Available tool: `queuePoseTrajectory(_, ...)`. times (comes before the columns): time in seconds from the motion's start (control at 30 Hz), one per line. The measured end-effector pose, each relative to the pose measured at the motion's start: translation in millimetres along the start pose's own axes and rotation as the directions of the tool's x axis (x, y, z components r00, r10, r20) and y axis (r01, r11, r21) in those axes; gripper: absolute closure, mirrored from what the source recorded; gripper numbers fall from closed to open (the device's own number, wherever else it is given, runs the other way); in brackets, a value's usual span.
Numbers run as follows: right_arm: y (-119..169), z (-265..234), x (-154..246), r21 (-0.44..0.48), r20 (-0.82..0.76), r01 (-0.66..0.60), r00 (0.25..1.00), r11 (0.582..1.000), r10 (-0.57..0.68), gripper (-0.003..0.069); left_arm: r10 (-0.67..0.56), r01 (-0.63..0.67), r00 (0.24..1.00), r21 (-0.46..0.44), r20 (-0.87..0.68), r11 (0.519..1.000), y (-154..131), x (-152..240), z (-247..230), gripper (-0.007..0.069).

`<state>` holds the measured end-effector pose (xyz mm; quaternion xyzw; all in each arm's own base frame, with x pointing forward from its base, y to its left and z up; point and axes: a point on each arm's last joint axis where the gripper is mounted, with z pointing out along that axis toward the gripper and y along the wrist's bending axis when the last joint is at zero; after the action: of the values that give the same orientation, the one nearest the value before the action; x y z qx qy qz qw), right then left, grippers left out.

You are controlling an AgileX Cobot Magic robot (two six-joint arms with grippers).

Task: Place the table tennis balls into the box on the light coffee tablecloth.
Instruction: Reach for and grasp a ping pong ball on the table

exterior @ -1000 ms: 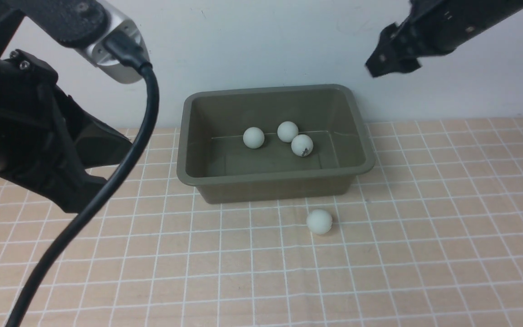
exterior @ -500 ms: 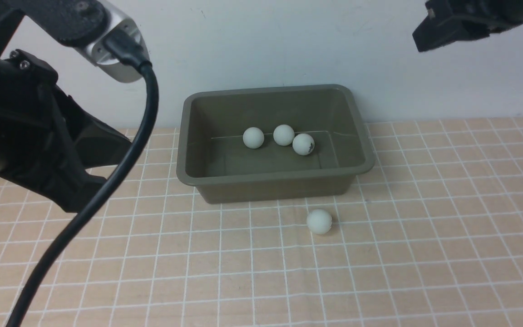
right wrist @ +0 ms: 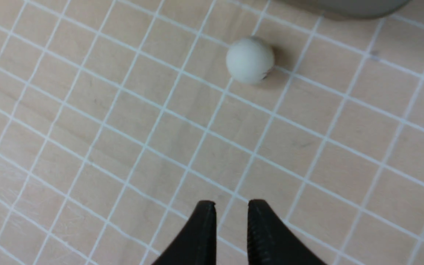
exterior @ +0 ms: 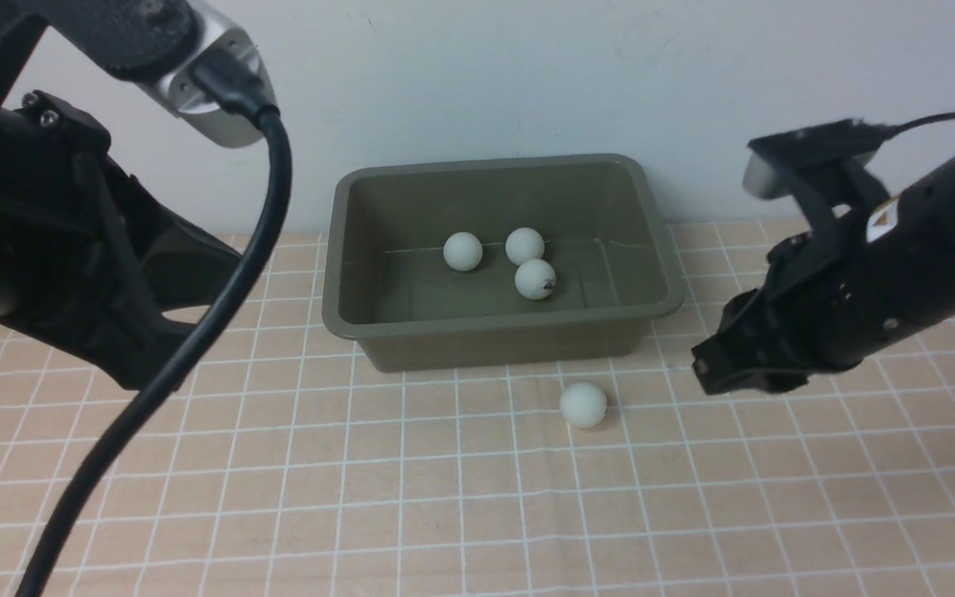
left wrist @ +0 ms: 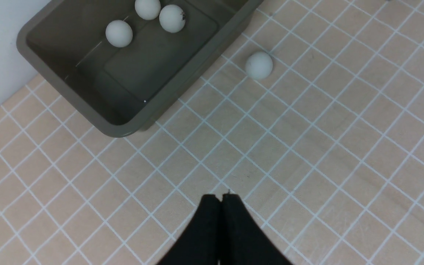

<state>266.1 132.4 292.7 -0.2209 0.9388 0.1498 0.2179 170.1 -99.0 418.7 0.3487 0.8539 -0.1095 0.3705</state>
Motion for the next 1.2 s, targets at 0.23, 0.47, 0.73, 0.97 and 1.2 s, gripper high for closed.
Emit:
queuePoseTrajectory(0.23,13.3,35.3,-9.6,-0.011,0.049,-0.024,0.998,1.0,0.024,0.0446,-0.008,0.008,1.0,0.014,0.002,1.0,-1.3,-0.2,0.0,0.0694)
queuePoseTrajectory(0.47,8.5,66.4,-13.3,-0.023,0.039,-0.093,0.995,0.995,0.094,0.0231,-0.008,0.008,1.0,0.019,-0.008,1.0,-1.7,0.7,0.0,0.0694)
queuePoseTrajectory(0.73,0.8,100.6,-17.8,-0.015,0.072,-0.149,0.986,0.989,0.149,0.016,-0.008,0.008,1.0,0.021,-0.012,1.0,-1.9,1.1,0.0,0.0694)
queuePoseTrajectory(0.97,-4.4,119.5,-17.7,0.001,0.081,-0.165,0.983,0.986,0.164,0.0159,-0.008,0.008,1.0,0.022,-0.016,1.0,-2.0,1.4,0.0,0.0694)
queuePoseTrajectory(1.2,-6.6,132.6,-27.6,0.006,0.078,-0.157,0.985,0.987,0.157,0.0159,-0.008,0.008,1.0,0.022,-0.017,1.0,-2.0,1.5,0.0,0.0694)
